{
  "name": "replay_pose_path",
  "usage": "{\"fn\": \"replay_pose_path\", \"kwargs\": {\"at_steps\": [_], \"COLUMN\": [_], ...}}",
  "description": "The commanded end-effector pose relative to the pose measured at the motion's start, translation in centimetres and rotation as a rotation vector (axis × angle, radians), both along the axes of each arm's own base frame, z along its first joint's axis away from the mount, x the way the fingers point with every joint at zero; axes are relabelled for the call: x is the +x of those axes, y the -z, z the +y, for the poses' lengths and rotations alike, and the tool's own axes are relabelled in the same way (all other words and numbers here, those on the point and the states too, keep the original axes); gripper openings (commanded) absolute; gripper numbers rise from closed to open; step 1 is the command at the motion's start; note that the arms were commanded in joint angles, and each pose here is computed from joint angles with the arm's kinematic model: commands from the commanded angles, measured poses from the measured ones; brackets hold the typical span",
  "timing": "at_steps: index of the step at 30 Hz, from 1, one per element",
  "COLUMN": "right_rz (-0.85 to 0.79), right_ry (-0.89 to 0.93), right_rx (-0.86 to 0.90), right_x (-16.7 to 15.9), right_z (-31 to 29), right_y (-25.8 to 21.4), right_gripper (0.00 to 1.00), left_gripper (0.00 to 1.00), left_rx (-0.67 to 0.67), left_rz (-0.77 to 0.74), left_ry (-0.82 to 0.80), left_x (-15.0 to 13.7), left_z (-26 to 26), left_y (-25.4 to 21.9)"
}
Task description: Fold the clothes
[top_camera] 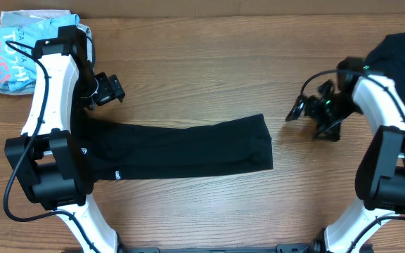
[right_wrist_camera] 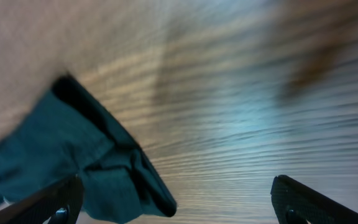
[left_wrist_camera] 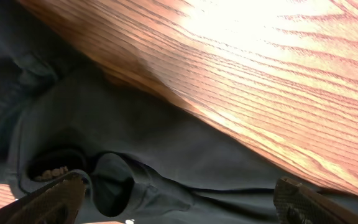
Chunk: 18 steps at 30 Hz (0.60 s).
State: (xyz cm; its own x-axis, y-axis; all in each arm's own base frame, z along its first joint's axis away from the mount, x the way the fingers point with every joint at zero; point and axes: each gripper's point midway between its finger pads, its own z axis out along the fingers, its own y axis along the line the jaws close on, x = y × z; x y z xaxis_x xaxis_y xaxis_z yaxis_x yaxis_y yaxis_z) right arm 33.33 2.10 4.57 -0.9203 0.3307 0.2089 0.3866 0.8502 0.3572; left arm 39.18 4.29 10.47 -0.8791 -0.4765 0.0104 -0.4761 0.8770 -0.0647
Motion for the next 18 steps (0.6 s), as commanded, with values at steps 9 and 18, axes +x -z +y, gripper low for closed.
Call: {"fn": "replay_pose_path", "kwargs": {"at_steps": [9,18], "right_rz": [0.036,0.058], "right_ry": [-0.178,-0.274], "right_rx": [0.160,0.211], "right_x": [-4.2,-7.0], "right_z": [7.1,10.8], "right_y": [2.6,4.2], "right_gripper": [1.00,0.66], "left_gripper": [1.00,1.00], "left_rx": [-0.034,-0.033], "left_rz": [-0.004,-0.004], "left_ry": [0.024,0.056], "left_x": [0.2,0.3], "left_z": [-1.2,-2.4], "left_y": [-0.2,-0.2]}}
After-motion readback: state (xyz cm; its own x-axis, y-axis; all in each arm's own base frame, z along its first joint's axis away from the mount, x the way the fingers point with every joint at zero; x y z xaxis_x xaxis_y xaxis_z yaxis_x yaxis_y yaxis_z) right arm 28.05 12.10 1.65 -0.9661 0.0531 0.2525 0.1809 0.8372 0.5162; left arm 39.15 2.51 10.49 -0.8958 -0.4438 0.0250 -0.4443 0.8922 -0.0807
